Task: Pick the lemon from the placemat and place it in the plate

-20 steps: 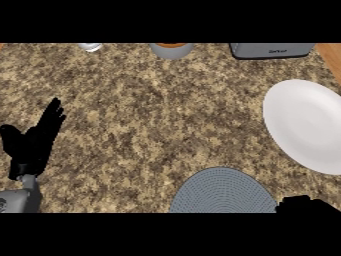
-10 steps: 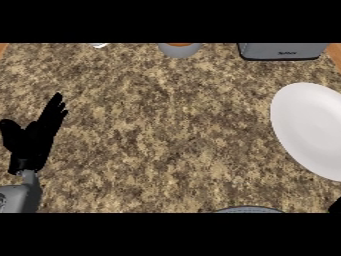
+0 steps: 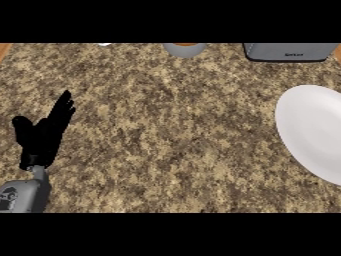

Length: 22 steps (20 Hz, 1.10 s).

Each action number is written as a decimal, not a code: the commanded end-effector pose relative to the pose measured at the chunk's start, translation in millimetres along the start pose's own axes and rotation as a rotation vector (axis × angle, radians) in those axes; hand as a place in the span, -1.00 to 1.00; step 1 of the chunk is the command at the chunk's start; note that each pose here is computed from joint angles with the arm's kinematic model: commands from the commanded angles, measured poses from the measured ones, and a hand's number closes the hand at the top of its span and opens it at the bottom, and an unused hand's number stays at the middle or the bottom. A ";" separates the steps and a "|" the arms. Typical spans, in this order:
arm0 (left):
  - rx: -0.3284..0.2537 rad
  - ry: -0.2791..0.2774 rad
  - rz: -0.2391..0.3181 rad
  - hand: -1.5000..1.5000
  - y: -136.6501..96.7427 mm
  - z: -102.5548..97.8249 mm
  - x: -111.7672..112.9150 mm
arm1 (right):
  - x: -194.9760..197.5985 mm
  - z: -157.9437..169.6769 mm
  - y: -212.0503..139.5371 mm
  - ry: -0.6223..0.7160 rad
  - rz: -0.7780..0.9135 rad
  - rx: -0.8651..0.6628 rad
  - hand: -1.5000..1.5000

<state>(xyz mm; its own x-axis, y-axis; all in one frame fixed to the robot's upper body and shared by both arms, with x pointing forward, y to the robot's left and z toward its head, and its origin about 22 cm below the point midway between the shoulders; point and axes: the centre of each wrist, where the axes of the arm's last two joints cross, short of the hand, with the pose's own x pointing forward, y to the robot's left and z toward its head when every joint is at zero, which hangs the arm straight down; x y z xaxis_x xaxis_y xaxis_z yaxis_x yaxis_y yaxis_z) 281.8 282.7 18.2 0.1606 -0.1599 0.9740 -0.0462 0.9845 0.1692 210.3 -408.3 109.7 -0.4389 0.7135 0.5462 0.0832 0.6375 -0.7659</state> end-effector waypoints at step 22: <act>-0.019 -0.013 0.011 0.00 -8.2 -19.4 20.5 | -123.4 -54.4 0.4 -0.086 -0.144 0.133 -1.00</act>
<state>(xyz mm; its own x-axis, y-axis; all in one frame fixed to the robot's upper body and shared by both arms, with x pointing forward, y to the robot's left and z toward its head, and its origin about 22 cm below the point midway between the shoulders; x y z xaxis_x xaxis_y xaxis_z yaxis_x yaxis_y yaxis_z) 291.3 281.3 26.8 0.1524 -0.1586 0.9755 -0.0251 0.9861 0.1643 308.5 -479.5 61.3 -0.3903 0.7008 0.5972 -0.1246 0.6024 -0.7884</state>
